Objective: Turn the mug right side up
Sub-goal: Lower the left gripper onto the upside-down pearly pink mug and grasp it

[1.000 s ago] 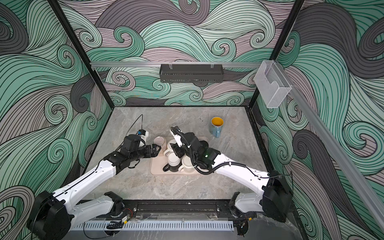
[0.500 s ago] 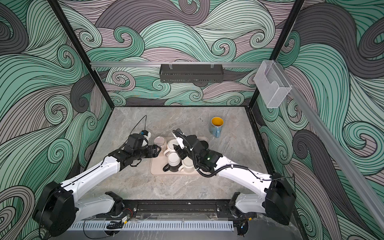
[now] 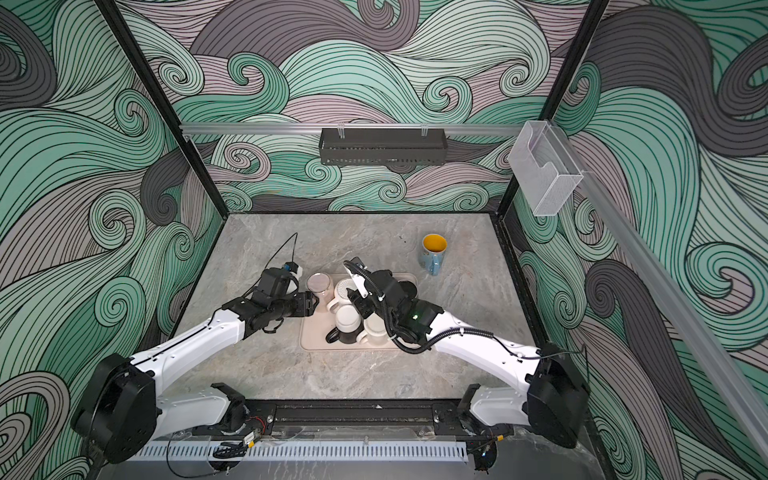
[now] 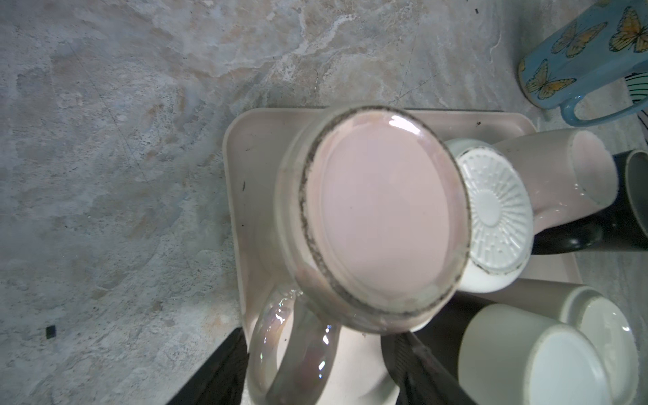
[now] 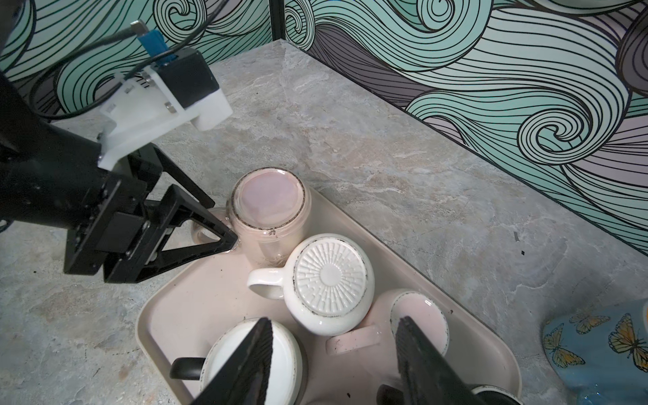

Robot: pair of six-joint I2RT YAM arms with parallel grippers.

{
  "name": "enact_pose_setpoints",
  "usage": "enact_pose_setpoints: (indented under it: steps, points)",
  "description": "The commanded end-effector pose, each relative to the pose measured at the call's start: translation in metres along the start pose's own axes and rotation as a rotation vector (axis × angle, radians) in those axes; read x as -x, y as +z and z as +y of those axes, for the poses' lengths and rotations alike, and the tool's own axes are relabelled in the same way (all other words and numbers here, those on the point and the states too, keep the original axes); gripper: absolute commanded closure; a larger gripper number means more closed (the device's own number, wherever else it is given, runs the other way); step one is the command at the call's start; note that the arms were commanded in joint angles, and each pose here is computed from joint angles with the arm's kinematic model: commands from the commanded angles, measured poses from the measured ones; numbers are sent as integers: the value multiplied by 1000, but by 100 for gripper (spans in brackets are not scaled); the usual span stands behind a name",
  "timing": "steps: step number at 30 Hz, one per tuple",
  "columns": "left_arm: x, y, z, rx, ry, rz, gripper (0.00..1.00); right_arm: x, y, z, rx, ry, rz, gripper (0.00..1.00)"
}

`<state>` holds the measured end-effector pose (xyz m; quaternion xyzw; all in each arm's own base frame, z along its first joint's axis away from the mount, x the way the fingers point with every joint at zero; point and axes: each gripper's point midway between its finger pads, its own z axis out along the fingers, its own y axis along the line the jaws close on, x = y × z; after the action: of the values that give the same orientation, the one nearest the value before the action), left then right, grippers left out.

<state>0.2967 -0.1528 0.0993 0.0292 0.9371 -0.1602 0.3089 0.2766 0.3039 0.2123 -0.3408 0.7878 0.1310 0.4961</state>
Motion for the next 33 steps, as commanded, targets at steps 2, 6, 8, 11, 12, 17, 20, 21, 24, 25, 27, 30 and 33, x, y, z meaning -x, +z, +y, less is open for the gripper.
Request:
enact_pose_setpoints:
  steps: [2,6,8,11,12,17,20,21,24,25,27,30,33]
  points:
    - [7,4,0,19,50,-2,33,-6,7,-2,-24,-30,16,43]
    - [5,9,-1,30,66,7,37,-10,11,-2,-35,-40,32,43]
    - [5,11,0,35,73,12,38,-11,12,-3,-39,-42,35,44]
    - [4,14,0,45,85,18,38,-13,13,-3,-41,-45,41,44]
    - [4,15,0,51,92,19,39,-13,14,-3,-42,-47,41,44]
    - [4,18,3,82,126,25,42,-16,16,-3,-44,-52,52,45]
    - [5,19,3,88,146,25,45,-17,17,-3,-49,-58,57,46]
    - [6,20,3,92,152,24,45,-18,18,-3,-50,-60,59,47]
    - [8,20,4,106,181,29,50,-19,19,-3,-50,-63,64,48]
    - [9,20,5,113,188,34,51,-19,19,-3,-51,-64,66,48]
    - [10,21,6,125,203,42,52,-19,19,-4,-54,-67,67,49]
    - [12,21,9,145,212,47,52,-20,20,-4,-56,-69,70,49]
    - [12,24,9,152,214,54,52,-20,20,-4,-54,-69,70,50]
